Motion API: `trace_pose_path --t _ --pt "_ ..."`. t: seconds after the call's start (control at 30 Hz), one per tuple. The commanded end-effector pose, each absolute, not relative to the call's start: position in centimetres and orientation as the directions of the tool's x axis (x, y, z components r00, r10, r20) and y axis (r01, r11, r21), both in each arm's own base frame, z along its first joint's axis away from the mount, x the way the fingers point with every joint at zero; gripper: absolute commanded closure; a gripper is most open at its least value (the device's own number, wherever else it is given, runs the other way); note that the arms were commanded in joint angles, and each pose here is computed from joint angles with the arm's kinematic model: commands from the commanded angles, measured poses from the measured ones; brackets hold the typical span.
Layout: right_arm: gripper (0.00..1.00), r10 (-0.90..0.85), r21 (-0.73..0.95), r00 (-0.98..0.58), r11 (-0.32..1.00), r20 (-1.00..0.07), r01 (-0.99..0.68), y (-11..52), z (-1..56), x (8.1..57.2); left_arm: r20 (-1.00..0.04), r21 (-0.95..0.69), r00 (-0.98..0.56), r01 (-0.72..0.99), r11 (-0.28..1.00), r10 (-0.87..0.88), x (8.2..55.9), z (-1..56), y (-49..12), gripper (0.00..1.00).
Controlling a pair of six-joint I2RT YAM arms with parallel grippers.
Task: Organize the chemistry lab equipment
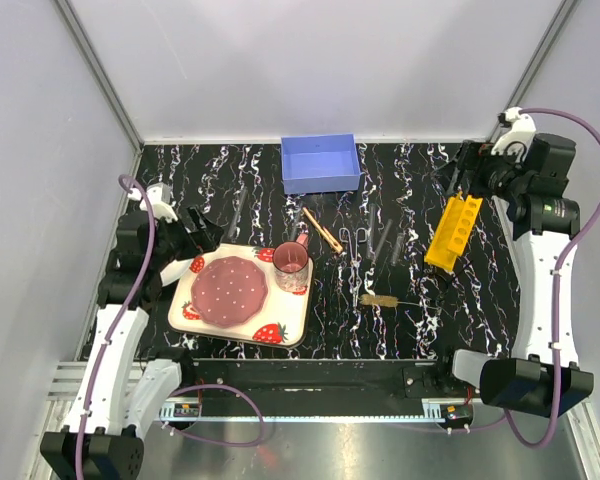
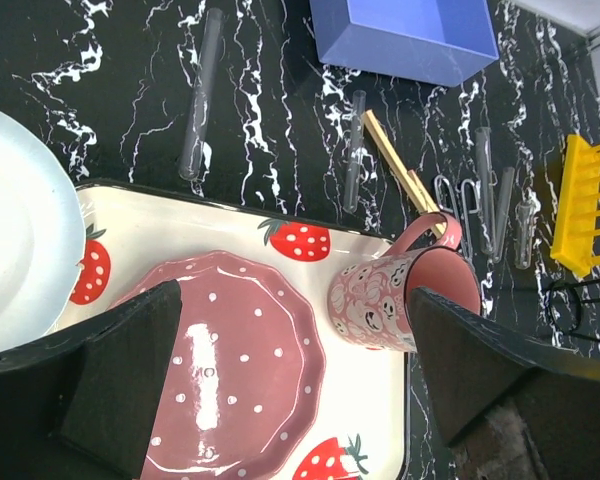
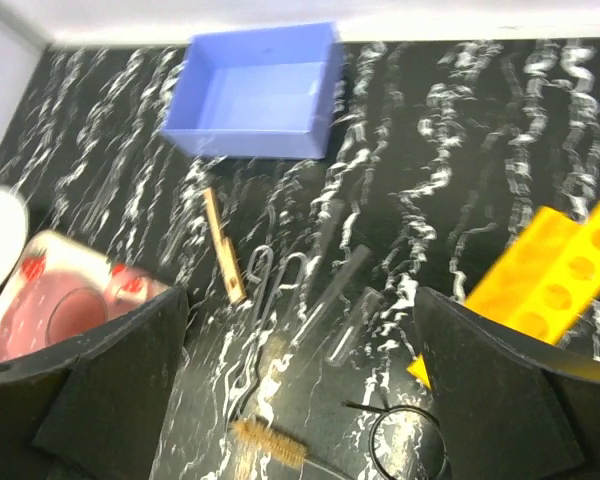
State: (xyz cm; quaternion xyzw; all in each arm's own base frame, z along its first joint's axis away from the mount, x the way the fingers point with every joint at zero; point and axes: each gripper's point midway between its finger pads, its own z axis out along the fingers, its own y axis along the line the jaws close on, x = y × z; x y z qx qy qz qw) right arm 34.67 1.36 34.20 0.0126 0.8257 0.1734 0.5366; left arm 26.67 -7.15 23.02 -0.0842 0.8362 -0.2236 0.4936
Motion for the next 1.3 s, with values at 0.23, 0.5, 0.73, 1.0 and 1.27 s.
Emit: trace_pose_path --t 0.23,0.5,0.73,1.0,1.27 --pt "0.00 -0.070 0.232 -0.397 0.712 -0.915 -0.662 7.9 32.5 31.6 -0.716 -0.474 -0.612 0.072 0.878 -0.336 29.7 21.6 -8.1 0.01" --pt "0.00 -0.071 0.256 -0.421 0.698 -0.904 -0.669 8.0 30.8 31.8 -0.640 -0.371 -0.714 -0.038 0.928 -0.285 34.0 17.4 -6.3 0.01" --pt "0.00 -0.045 0.298 -0.440 0.673 -0.897 -0.677 8.5 30.0 31.7 -0.549 -0.203 -0.823 -0.041 0.978 -0.149 38.0 13.0 -6.4 0.05" --pt "0.00 -0.030 0.323 -0.454 0.661 -0.890 -0.677 8.7 29.5 31.8 -0.469 -0.058 -0.882 -0.020 0.998 -0.045 42.8 9.4 -6.9 0.23" --pt "0.00 -0.019 0.337 -0.461 0.655 -0.887 -0.676 8.8 29.4 32.0 -0.410 0.018 -0.911 0.031 0.999 0.036 45.1 6.8 -8.7 0.34"
